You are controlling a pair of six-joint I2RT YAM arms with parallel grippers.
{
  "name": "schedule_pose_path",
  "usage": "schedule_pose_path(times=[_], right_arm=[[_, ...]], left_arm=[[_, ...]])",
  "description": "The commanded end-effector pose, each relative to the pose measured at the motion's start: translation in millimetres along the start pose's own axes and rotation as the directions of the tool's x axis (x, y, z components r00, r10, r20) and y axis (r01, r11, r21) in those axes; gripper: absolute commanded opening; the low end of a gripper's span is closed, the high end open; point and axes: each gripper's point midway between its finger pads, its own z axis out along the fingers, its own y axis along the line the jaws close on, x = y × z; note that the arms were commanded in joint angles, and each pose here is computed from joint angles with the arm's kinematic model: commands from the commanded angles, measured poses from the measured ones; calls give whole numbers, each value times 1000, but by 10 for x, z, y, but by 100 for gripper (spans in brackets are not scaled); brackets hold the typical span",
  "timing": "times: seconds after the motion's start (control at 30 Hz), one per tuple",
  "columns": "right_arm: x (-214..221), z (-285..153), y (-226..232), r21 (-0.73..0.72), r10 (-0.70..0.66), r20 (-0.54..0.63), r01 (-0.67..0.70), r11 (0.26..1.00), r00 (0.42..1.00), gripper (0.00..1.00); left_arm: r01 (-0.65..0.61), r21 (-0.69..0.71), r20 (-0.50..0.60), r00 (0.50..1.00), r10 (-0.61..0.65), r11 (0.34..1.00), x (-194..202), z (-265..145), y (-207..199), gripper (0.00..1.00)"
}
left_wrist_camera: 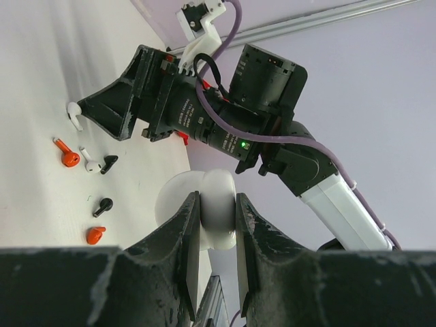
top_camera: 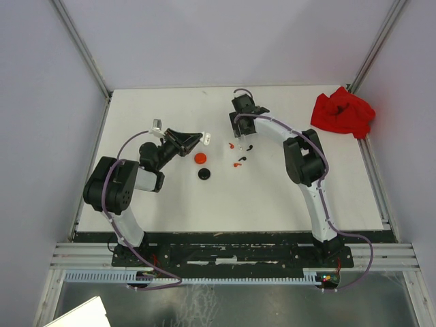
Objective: Insert the wireless bluetooth earbuds into the charging case
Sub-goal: Pick up the earbud from the center of the board.
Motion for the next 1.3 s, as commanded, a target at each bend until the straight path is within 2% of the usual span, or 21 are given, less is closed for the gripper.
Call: schedule_pose_path(times=[0.0, 0.17, 0.57, 0.83, 1.27], right_arm=[[-207, -161, -122, 19, 62, 94, -64, 998, 994, 85], [-374, -394, -59, -66, 78, 150, -69, 995, 986, 84], [-340, -434, 334, -271, 71, 97, -42, 962, 993, 74], [-283, -344, 436, -300, 58, 62, -37, 953, 996, 65], [-178, -194, 538, -316, 42, 16, -35, 948, 999, 58]], left_arm=[[2, 78, 6, 1000, -2, 997, -71, 14, -216, 3], [0, 82, 8, 1000, -1, 997, -83, 5, -229, 3], [5, 80, 0, 1000, -5, 997, -71, 2, -219, 3], [5, 80, -2, 1000, -5, 997, -68, 4, -219, 3], [6, 81, -2, 1000, -6, 997, -72, 2, -216, 3]])
